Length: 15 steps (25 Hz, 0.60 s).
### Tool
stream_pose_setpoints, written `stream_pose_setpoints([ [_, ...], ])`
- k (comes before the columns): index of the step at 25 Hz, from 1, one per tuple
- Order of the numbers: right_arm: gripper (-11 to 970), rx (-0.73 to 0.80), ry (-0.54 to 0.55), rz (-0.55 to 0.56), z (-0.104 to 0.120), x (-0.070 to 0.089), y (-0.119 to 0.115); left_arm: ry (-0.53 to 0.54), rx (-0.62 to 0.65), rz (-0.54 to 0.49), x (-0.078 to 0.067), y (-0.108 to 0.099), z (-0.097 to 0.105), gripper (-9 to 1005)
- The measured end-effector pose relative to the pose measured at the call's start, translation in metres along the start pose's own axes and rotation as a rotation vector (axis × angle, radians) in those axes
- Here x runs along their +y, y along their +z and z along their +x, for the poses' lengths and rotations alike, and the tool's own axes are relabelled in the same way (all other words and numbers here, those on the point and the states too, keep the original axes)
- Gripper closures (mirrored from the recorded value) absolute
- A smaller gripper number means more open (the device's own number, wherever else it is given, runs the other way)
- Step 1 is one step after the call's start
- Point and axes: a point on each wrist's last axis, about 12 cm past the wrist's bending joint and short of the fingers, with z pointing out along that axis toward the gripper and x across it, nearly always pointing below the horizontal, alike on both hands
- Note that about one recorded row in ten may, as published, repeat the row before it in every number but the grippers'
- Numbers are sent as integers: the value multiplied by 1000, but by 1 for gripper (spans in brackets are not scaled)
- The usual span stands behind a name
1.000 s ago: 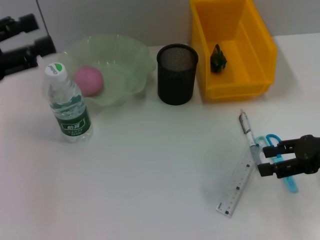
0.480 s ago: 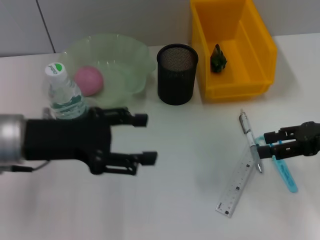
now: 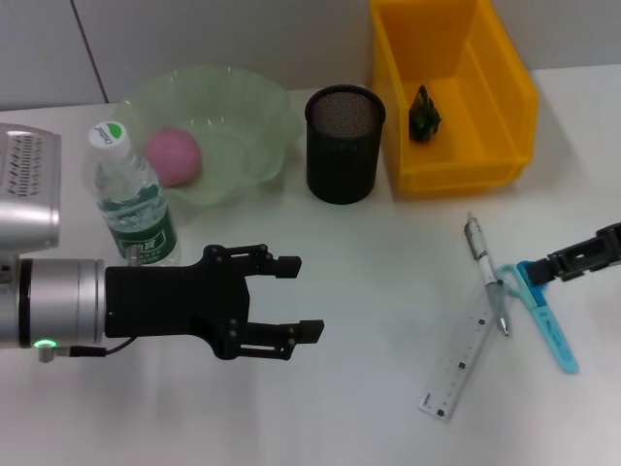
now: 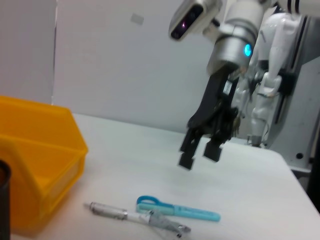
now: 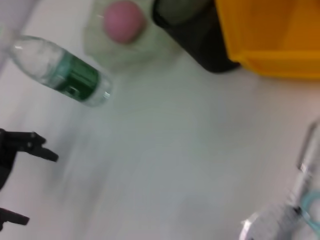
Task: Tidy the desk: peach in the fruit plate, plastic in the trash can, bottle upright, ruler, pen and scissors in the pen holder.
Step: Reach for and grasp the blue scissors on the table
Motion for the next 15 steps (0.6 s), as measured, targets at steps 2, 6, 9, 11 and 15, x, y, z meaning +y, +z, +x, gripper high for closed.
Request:
stream_pose_setpoints([
  [2,130,62,35,45,-7,6,-4,2,7,-5,1,1,0,182],
  [6,130,267,63,211,-26,22,6,7,19,-23,4,0,0,182],
  [9,130,312,59,252,-30,26,11,4,22,-30,5,0,1,182],
  [11,130,359,46,306,-34,30,17,0,23,-34,6,-1,1,182],
  [15,131,401,9,424,-43,34,33,-3,25,-43,7,-2,1,181],
])
